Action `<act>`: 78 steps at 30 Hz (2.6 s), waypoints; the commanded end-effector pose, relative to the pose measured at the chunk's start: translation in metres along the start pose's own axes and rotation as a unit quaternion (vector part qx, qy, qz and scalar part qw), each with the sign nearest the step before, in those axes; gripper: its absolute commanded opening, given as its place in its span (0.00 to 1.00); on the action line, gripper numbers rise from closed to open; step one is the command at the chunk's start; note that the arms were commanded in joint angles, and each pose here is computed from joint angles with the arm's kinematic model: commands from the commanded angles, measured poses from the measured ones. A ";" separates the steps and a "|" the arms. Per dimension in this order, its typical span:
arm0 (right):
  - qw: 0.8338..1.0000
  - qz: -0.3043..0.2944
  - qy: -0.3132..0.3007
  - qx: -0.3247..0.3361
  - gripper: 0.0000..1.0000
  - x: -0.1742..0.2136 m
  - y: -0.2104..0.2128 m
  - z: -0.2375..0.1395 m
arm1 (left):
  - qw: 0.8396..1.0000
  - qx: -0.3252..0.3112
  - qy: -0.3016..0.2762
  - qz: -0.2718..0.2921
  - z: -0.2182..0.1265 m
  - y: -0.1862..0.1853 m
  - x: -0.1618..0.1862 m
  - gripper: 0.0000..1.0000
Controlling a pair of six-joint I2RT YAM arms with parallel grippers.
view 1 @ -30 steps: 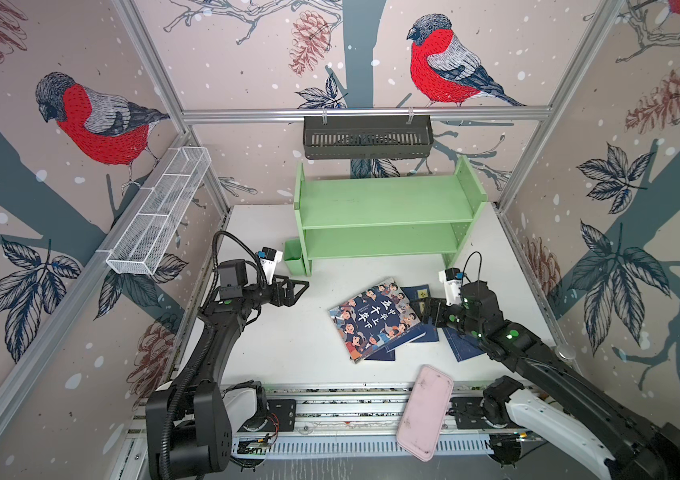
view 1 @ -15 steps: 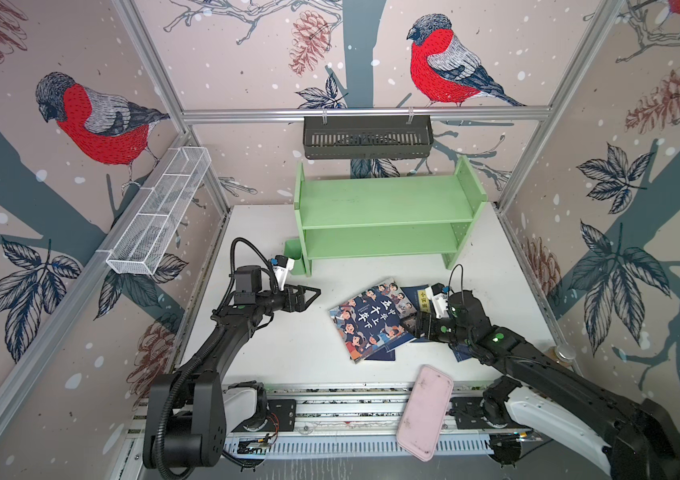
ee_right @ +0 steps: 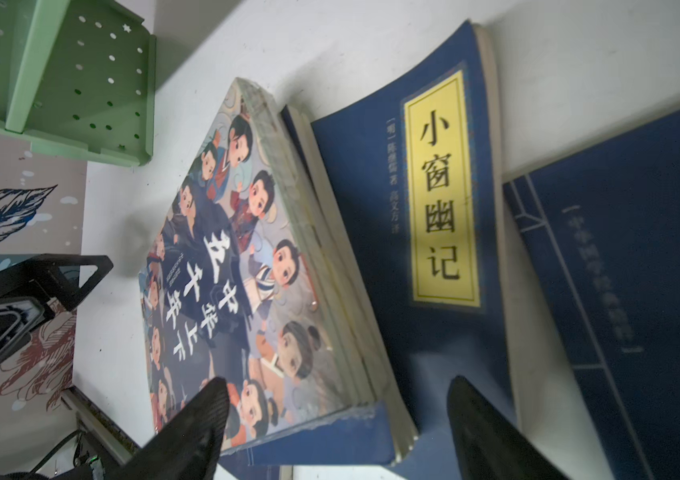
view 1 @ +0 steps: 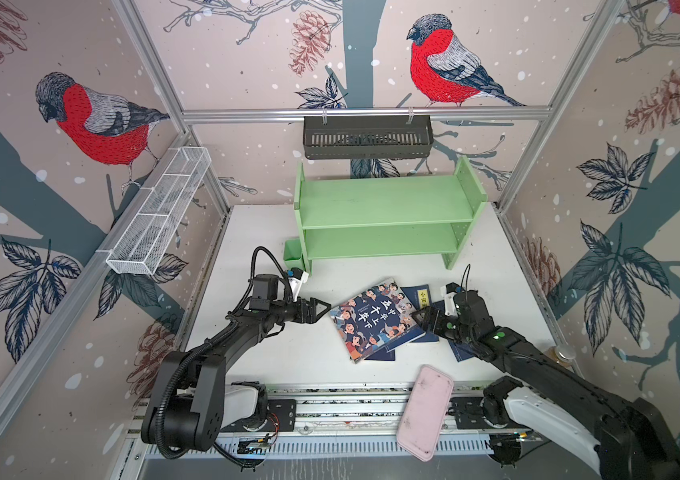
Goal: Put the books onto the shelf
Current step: 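Move both grippers toward the illustrated book's opposite edges, then close both grippers on the illustrated book's edges, pinching it between them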
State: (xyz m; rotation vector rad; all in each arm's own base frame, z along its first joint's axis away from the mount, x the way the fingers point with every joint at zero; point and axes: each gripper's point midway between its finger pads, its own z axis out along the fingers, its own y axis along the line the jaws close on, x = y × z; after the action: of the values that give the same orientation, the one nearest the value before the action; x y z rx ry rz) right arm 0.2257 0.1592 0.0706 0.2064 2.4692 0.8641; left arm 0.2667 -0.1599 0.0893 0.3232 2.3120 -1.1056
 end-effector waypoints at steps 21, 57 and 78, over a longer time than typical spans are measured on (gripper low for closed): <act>0.991 -0.081 0.028 -0.104 0.67 -0.005 0.034 0.007 | 0.996 0.042 0.024 -0.077 0.018 -0.001 0.026 0.93; 0.980 -0.160 0.079 -0.092 0.64 0.009 0.048 0.018 | 0.994 0.054 0.049 -0.083 0.029 -0.003 0.035 0.94; 0.979 -0.040 0.104 -0.172 0.70 0.045 0.080 -0.029 | 1.000 -0.011 0.007 0.026 0.016 -0.007 -0.018 0.92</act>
State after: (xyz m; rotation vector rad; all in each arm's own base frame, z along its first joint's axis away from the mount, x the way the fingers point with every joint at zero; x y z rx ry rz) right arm 0.1793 0.2101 0.1133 -0.1649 2.4464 1.1885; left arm 0.2794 -0.1795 0.0974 0.3693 2.2932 -1.1277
